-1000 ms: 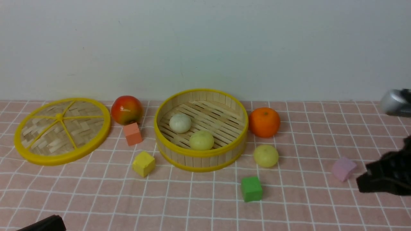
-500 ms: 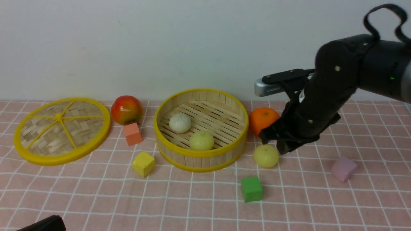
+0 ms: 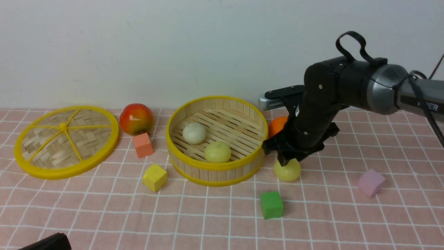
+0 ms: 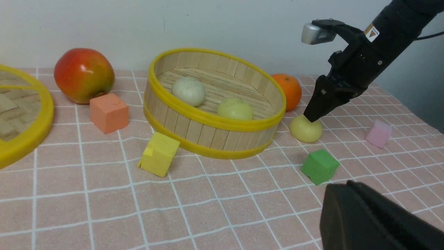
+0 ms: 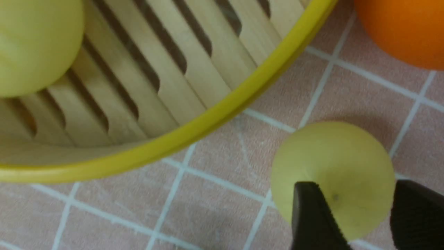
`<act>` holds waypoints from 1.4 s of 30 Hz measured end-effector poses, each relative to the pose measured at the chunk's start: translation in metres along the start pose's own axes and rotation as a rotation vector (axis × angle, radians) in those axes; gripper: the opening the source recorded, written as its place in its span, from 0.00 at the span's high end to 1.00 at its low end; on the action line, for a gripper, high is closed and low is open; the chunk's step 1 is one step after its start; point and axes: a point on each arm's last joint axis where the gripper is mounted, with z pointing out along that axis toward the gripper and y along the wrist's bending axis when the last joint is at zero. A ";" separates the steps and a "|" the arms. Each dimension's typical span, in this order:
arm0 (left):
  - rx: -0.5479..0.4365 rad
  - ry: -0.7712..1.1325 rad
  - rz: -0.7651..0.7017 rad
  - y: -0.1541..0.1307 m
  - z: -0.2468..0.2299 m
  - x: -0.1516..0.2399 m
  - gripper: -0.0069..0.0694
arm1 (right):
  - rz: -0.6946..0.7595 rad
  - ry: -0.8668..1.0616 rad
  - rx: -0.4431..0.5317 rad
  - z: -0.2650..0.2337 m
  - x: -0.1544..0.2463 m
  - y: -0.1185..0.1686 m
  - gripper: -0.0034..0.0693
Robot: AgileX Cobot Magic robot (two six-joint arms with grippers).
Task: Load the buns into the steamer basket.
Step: Use the right arm to grab a steamed stuffed bun, then use the right arm to put the steamed stuffed bun into the steamer
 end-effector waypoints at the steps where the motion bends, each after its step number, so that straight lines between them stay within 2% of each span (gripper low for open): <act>1: 0.000 0.000 0.000 0.000 0.000 0.000 0.91 | 0.000 -0.002 0.000 0.002 0.000 0.000 0.50; 10: 0.000 0.000 0.000 0.000 0.000 0.000 0.91 | 0.009 -0.049 -0.004 0.012 -0.005 -0.002 0.50; 15: 0.000 0.000 0.000 0.000 0.000 0.000 0.90 | 0.029 -0.031 -0.005 0.014 -0.004 -0.008 0.55; 20: 0.000 0.000 0.000 0.000 0.000 0.000 0.90 | 0.032 -0.013 -0.005 0.016 -0.003 -0.008 0.66; 23: 0.000 0.000 0.000 0.000 0.000 0.000 0.90 | 0.019 -0.005 -0.005 0.015 -0.002 -0.008 0.82; 24: 0.000 0.000 0.000 0.000 0.000 0.000 0.90 | 0.017 -0.003 -0.005 0.015 -0.002 -0.008 0.84; 25: 0.000 0.000 0.000 0.000 0.000 0.000 0.90 | 0.004 -0.004 -0.006 0.011 -0.002 -0.008 0.92; 29: 0.000 0.000 0.000 0.000 0.000 0.000 0.90 | -0.008 -0.029 -0.010 -0.009 -0.004 -0.007 0.94; 33: 0.000 0.000 0.000 0.000 0.000 0.000 0.89 | 0.005 -0.148 -0.080 -0.065 -0.009 0.001 0.94; 36: 0.000 0.000 0.000 0.000 0.000 0.000 0.89 | 0.006 -0.280 -0.190 -0.094 -0.016 0.011 0.94; 38: 0.000 0.000 0.000 0.000 0.000 0.000 0.89 | 0.010 -0.344 -0.255 -0.096 -0.022 0.017 0.94; 42: 0.000 0.001 0.000 0.000 0.000 0.000 0.88 | 0.016 -0.417 -0.321 -0.075 -0.032 0.026 0.94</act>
